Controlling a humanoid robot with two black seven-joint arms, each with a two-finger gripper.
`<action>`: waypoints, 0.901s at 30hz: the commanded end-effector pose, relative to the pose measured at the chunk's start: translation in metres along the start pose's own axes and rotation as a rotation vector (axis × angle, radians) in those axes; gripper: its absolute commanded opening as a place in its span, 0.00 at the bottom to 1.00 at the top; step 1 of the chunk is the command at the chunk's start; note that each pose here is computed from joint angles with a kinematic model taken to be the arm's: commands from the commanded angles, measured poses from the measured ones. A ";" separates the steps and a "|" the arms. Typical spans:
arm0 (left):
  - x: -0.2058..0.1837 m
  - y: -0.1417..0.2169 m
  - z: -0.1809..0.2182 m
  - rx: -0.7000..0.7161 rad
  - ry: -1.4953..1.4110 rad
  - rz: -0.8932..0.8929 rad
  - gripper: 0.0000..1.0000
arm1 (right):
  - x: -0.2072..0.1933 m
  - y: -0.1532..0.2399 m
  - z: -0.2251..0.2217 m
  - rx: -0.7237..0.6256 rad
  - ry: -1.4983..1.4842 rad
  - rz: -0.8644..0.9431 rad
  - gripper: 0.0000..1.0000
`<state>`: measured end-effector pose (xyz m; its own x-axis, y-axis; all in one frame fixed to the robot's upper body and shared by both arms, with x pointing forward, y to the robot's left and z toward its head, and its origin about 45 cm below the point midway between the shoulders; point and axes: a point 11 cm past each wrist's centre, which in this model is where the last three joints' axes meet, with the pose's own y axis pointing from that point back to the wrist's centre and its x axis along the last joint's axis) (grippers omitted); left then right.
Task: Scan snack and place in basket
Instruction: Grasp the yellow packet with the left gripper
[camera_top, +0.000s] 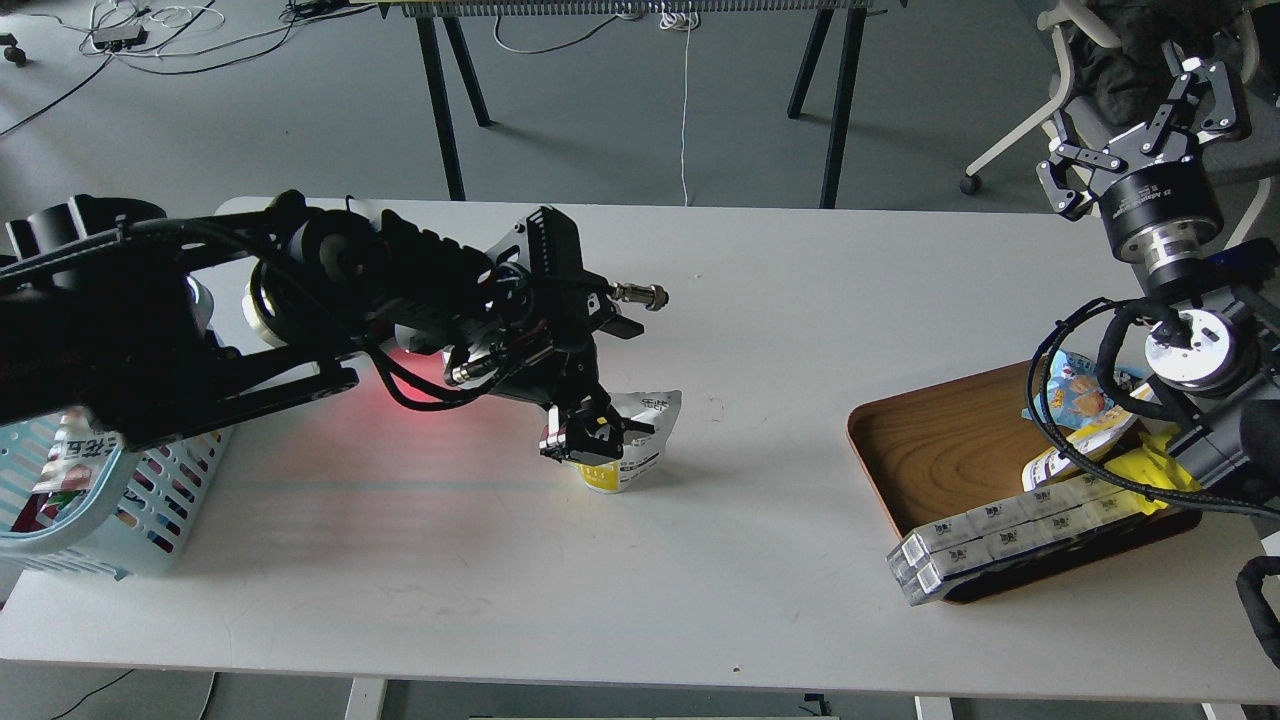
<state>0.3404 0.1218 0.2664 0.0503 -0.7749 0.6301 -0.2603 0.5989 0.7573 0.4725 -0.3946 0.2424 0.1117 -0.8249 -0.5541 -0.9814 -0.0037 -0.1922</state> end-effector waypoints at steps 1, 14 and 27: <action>-0.013 -0.007 0.006 -0.019 0.029 -0.018 0.72 | -0.003 -0.003 -0.002 0.007 -0.003 -0.006 0.99; -0.024 -0.006 -0.002 0.001 0.058 -0.038 0.03 | -0.006 -0.006 -0.005 0.013 -0.004 -0.013 0.99; -0.018 0.009 -0.010 0.031 0.056 -0.007 0.00 | -0.009 -0.010 -0.011 0.027 0.000 -0.019 0.99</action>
<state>0.3439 0.1396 0.2529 0.1137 -0.7759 0.6205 -0.2701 0.5768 0.7709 0.4782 -0.3935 0.2546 0.1256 -0.8251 -0.5508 -0.9763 -0.0043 -0.2163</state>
